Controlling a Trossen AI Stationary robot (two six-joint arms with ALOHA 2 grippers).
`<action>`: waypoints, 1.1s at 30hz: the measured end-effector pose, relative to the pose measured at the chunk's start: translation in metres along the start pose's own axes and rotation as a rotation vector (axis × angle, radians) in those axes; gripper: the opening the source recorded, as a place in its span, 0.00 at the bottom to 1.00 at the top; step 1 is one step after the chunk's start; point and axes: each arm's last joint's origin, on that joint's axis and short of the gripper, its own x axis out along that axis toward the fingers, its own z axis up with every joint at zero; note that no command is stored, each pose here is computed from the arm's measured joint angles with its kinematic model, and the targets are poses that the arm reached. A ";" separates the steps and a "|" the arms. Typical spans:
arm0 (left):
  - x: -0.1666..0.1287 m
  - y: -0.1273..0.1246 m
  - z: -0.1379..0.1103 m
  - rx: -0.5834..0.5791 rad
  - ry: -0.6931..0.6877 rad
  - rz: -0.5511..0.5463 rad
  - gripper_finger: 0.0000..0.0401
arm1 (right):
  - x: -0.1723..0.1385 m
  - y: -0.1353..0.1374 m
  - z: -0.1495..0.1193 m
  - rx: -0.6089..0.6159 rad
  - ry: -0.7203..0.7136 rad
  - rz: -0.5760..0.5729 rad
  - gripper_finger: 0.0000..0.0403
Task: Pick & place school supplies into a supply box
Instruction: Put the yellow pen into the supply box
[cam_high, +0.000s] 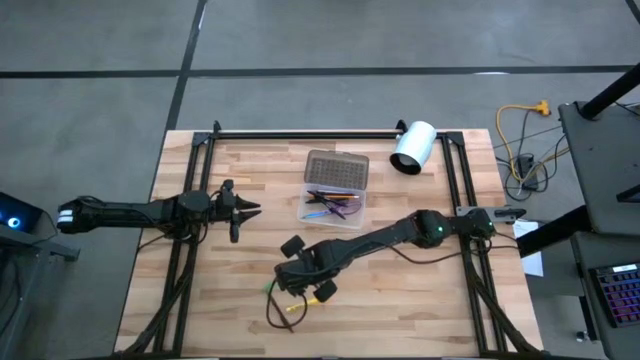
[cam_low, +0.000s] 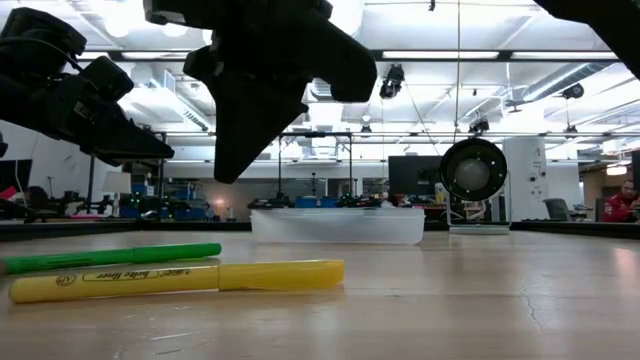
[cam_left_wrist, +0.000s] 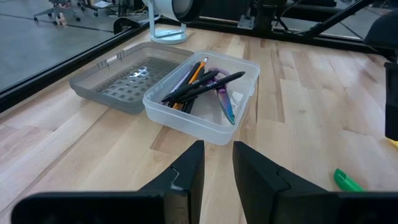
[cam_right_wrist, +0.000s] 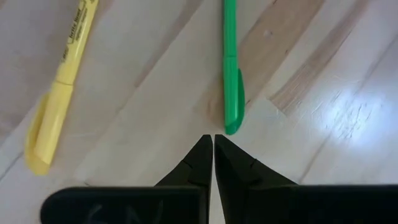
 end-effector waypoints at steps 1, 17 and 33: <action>0.000 0.000 0.000 0.000 0.000 0.000 0.17 | 0.000 0.001 0.000 0.006 -0.001 0.001 0.02; 0.000 0.000 0.000 0.000 0.000 0.000 0.17 | -0.005 0.022 0.010 0.044 -0.026 0.007 0.02; 0.000 0.000 0.000 0.000 0.000 0.000 0.17 | -0.008 0.037 0.016 0.050 -0.037 0.014 0.05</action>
